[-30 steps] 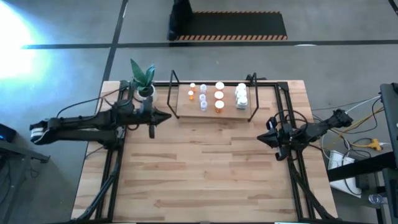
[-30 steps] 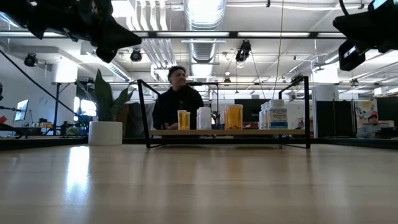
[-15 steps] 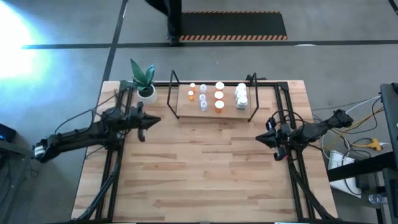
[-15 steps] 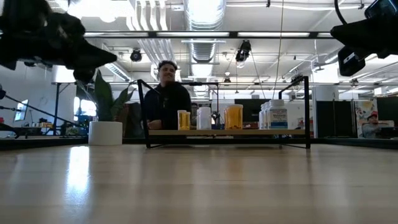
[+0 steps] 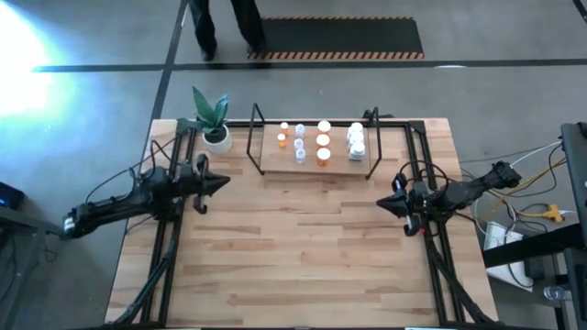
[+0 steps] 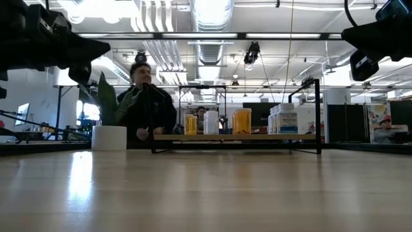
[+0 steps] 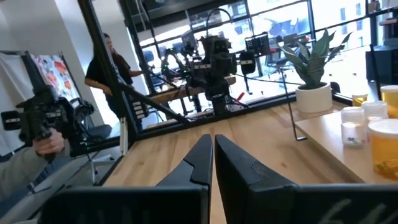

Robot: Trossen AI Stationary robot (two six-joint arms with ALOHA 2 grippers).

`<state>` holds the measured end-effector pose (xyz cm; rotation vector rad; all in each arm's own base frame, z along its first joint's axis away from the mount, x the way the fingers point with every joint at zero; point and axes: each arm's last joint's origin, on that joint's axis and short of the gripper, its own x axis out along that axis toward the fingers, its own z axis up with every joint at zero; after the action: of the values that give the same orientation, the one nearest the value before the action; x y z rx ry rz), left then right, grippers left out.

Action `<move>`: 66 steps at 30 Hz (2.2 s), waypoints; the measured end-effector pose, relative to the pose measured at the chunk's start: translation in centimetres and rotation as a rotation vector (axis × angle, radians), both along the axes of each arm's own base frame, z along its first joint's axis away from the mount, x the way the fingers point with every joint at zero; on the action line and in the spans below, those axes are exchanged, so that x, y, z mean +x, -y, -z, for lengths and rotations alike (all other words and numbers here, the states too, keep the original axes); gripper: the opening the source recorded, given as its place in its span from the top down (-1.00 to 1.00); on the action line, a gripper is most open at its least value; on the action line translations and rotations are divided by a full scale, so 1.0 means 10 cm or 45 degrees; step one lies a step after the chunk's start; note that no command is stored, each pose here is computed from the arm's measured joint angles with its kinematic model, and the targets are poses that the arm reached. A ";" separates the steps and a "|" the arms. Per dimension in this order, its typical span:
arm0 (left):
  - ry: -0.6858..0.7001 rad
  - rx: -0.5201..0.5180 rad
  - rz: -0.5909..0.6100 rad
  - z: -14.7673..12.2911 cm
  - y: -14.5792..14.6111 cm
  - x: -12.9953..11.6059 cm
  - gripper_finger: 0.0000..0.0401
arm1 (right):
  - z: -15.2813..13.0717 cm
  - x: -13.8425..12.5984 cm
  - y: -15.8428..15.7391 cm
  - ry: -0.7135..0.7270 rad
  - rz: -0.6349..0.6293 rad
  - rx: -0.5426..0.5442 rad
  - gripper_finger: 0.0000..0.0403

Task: Pick and place medicine bottles onto shelf by color
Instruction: Return to Home Position

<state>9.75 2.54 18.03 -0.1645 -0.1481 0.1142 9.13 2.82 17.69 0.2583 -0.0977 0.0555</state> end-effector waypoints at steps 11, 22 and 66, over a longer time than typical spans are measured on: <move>-0.136 0.128 -0.095 0.10 0.20 0.00 1.00 | 0.01 0.00 0.02 -0.010 0.077 -0.030 0.96; -0.193 0.142 0.016 0.15 0.23 0.02 1.00 | 0.04 0.01 0.04 -0.058 0.173 -0.105 0.96; -0.337 0.178 0.009 0.24 0.23 0.09 1.00 | 0.11 0.07 0.44 -0.152 0.194 -0.172 0.96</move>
<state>10.63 0.22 15.63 -0.0097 0.1083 0.1170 9.88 -1.59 16.57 0.1179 0.0055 -0.1043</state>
